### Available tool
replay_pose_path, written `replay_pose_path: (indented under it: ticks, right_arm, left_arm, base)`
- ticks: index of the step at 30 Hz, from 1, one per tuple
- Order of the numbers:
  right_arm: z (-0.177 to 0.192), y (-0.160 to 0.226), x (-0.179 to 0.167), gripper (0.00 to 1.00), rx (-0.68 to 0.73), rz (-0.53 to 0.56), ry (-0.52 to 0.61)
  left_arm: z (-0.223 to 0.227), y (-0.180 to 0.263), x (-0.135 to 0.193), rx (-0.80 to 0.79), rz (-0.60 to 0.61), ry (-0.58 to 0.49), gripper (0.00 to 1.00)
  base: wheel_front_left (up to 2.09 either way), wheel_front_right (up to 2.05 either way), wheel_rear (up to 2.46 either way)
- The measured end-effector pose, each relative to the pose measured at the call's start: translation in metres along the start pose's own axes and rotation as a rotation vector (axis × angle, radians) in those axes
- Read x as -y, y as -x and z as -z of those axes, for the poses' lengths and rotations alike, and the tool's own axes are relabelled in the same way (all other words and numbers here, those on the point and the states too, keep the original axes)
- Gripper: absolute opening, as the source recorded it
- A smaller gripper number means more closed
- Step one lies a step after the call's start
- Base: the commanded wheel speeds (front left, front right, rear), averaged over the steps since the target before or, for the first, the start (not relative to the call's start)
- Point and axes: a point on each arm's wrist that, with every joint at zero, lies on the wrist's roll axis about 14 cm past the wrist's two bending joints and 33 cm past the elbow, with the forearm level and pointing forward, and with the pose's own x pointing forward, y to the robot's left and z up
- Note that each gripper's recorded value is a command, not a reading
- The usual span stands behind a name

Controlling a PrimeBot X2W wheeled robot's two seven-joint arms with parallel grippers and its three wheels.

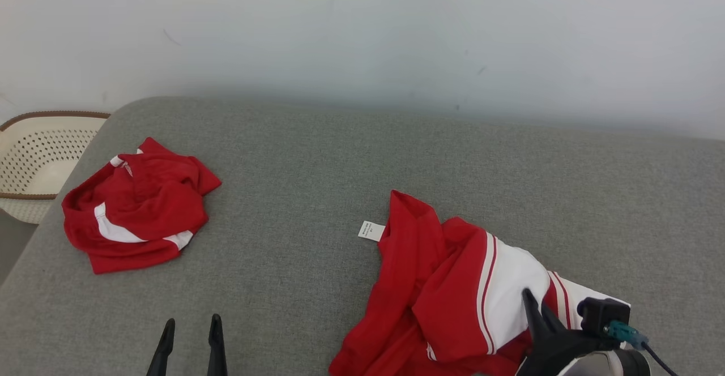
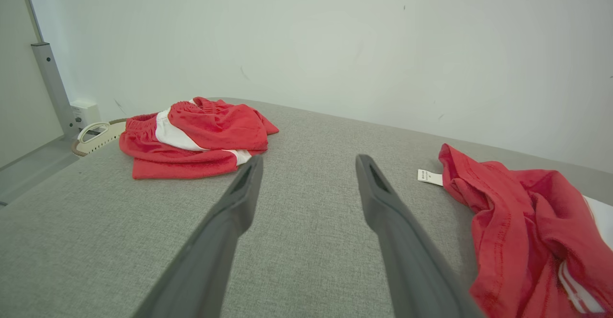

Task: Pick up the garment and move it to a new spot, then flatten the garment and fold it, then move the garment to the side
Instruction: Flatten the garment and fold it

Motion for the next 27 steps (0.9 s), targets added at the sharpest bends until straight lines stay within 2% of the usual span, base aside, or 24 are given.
replay_pose_path:
  ticks: [3,6,13,20,27]
  right_arm:
    - [-0.022,-0.007,-0.004,0.00,0.066,-0.022,0.013]
    - [-0.059,-0.017,-0.005,0.00,0.163,-0.043,0.026]
    - [-0.138,-0.033,0.007,0.00,0.304,-0.059,0.126]
    - [-0.175,-0.051,0.012,0.00,0.299,-0.074,0.236]
    - [-0.188,-0.075,0.007,0.00,0.245,-0.109,0.338]
  left_arm:
    - [0.001,-0.001,0.001,-0.001,0.000,0.000,1.00]
    - [0.002,-0.003,0.005,-0.004,0.010,0.002,1.00]
    - [0.006,-0.004,0.011,-0.015,0.023,0.011,1.00]
    - [0.007,-0.003,0.007,-0.021,0.010,0.014,1.00]
    - [0.009,-0.004,0.005,-0.029,0.002,0.013,1.00]
  base:
    - [0.00,0.00,0.00]
    - [0.00,0.00,0.00]
    - [0.00,0.00,0.00]
    - [0.00,0.00,0.00]
    - [0.00,0.00,0.00]
